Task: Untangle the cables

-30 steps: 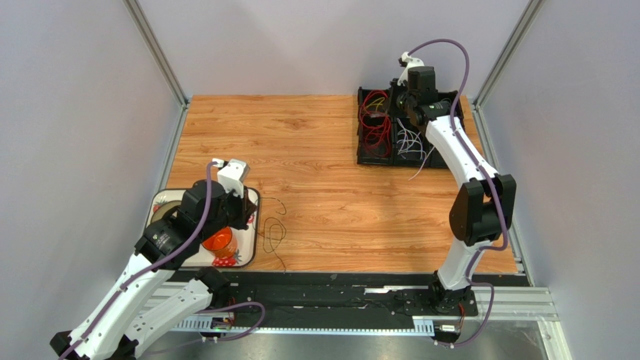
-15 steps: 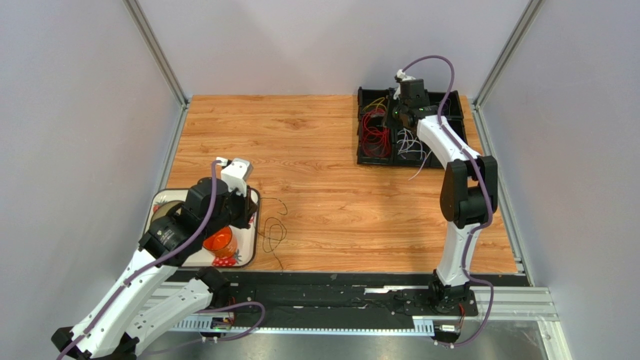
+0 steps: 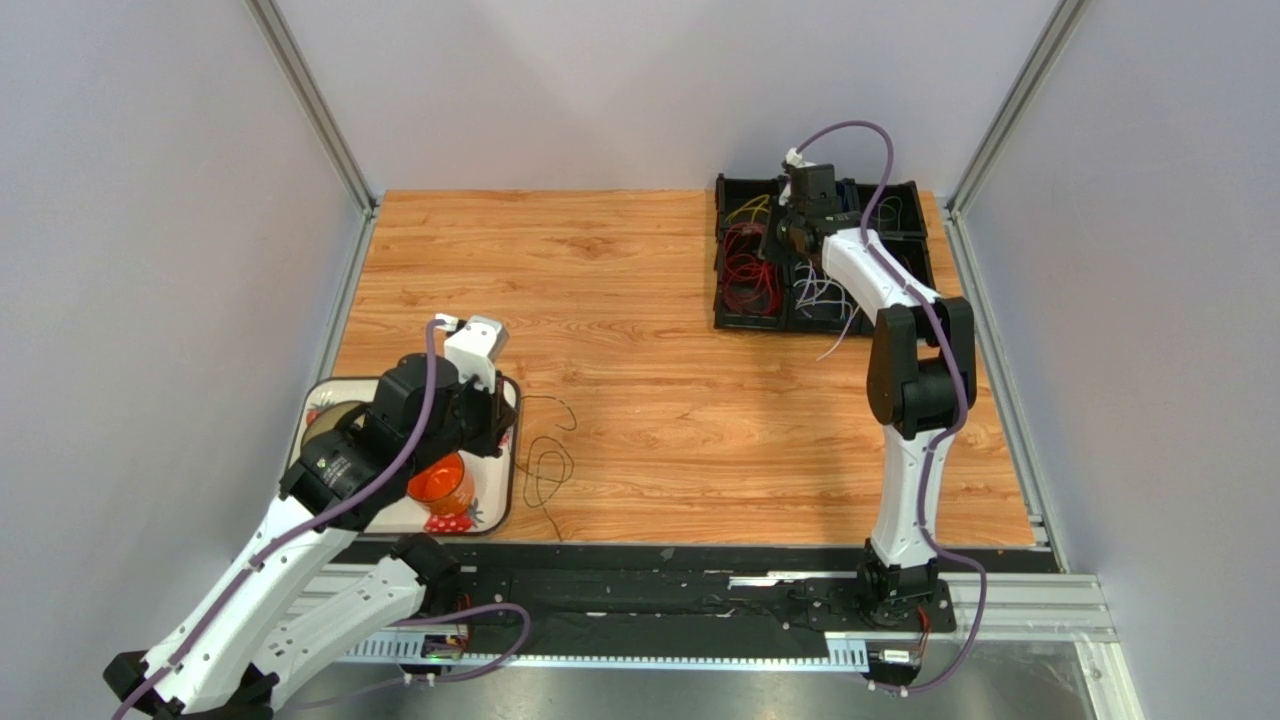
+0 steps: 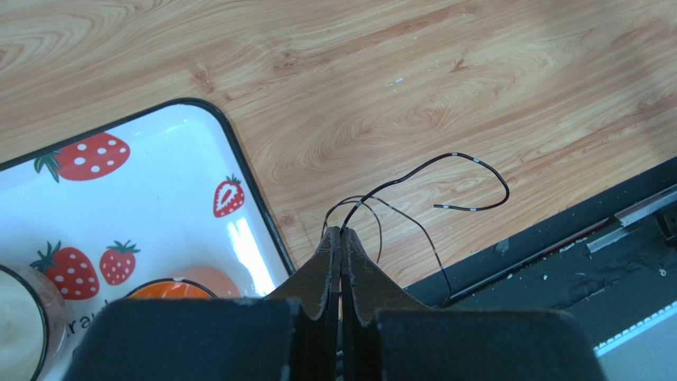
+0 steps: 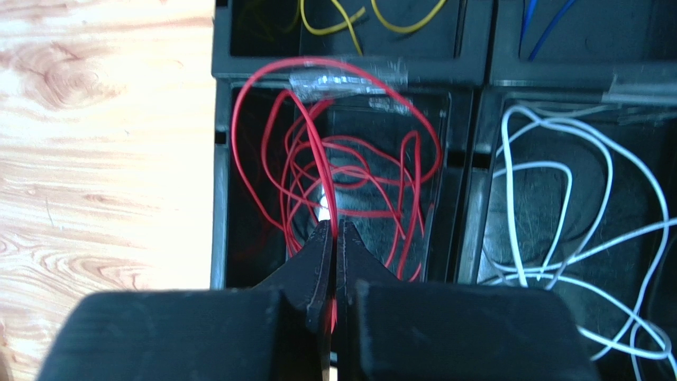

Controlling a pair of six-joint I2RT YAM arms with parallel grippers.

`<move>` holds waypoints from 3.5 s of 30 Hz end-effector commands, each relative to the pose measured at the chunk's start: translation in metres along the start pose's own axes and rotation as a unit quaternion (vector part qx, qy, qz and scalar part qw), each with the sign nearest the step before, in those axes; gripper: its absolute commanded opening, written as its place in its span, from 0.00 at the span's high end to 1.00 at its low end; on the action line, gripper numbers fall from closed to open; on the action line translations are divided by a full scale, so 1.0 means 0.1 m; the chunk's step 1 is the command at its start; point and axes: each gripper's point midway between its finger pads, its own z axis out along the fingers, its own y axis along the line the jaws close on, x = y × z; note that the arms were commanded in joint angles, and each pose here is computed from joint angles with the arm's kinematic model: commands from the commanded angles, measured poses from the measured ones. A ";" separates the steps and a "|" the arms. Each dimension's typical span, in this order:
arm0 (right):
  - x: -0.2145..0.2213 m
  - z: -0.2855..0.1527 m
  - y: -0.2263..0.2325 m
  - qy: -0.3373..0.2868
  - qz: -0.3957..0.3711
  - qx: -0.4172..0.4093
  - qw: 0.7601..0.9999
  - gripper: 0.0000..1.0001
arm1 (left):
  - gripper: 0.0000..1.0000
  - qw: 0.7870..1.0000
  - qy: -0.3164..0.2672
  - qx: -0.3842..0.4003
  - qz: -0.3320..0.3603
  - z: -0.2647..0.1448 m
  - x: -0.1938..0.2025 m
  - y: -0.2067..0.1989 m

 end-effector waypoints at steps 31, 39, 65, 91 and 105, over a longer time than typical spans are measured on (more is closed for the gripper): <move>-1.00 -1.14 0.41 -0.117 -0.078 0.049 0.989 0.55 | 1.00 1.000 -0.017 0.010 0.004 0.02 -0.08 -0.04; -0.83 -1.90 0.63 -0.166 -0.069 0.005 0.984 0.56 | 1.00 1.000 -0.011 0.012 0.005 0.04 -0.07 -0.05; 1.45 -2.59 0.77 -0.042 -0.047 -0.129 0.990 0.57 | 1.00 0.994 -0.007 0.103 -0.025 0.74 -0.99 -0.70; 2.24 -2.31 0.98 0.078 0.077 -0.217 0.970 0.38 | 1.00 0.974 0.196 0.078 -0.087 2.42 0.57 -0.69; 2.69 -1.92 1.13 0.208 0.128 -0.215 0.946 0.36 | 1.00 0.963 0.235 0.044 -0.125 2.52 1.08 -0.57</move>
